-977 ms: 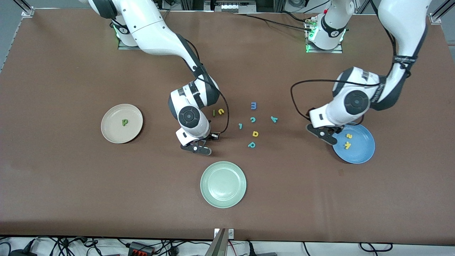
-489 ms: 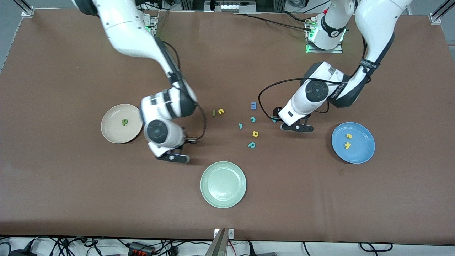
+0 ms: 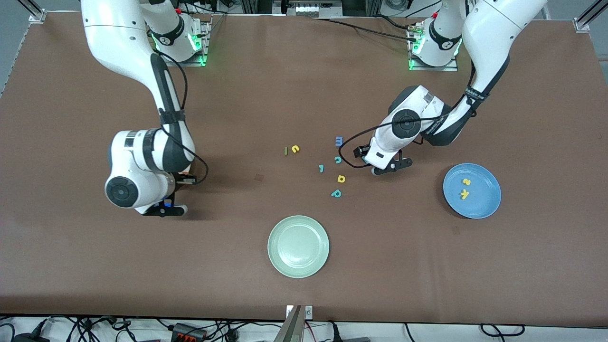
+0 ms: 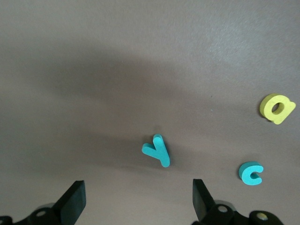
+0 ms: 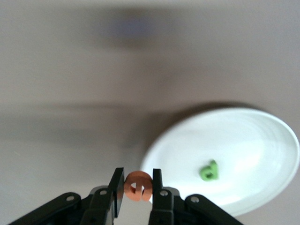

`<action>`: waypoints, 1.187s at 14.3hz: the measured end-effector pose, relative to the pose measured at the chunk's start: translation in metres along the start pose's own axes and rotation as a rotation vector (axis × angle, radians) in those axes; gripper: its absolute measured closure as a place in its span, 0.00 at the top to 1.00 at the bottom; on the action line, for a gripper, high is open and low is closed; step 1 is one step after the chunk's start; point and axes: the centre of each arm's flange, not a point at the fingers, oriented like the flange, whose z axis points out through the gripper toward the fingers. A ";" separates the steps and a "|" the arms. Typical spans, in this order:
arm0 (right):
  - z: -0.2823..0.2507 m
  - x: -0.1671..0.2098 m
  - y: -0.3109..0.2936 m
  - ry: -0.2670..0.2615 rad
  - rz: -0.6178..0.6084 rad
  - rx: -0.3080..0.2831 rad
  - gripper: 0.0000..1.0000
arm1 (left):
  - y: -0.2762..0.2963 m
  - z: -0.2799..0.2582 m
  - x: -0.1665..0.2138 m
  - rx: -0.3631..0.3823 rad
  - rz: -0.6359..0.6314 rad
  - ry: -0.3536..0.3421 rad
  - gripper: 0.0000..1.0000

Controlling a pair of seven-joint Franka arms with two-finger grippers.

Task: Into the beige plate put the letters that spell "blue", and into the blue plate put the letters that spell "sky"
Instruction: 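Place the orange e on the beige plate with the right gripper, then grasp the blue y with the left gripper while the right gripper grasps green piece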

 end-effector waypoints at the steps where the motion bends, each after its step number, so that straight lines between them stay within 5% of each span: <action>1: 0.007 -0.008 0.013 -0.022 -0.002 0.010 0.28 | 0.001 0.005 0.000 -0.002 -0.011 -0.008 0.93; 5: 0.034 -0.028 0.050 -0.059 -0.033 0.045 0.28 | 0.006 0.015 0.007 -0.044 -0.025 -0.015 0.53; 11: 0.057 -0.031 0.053 -0.044 -0.035 0.041 0.36 | 0.004 0.027 0.017 -0.073 -0.045 -0.017 0.49; 17: -0.022 -0.041 -0.035 0.045 -0.105 0.072 0.96 | -0.001 0.029 0.021 -0.057 -0.039 -0.006 0.35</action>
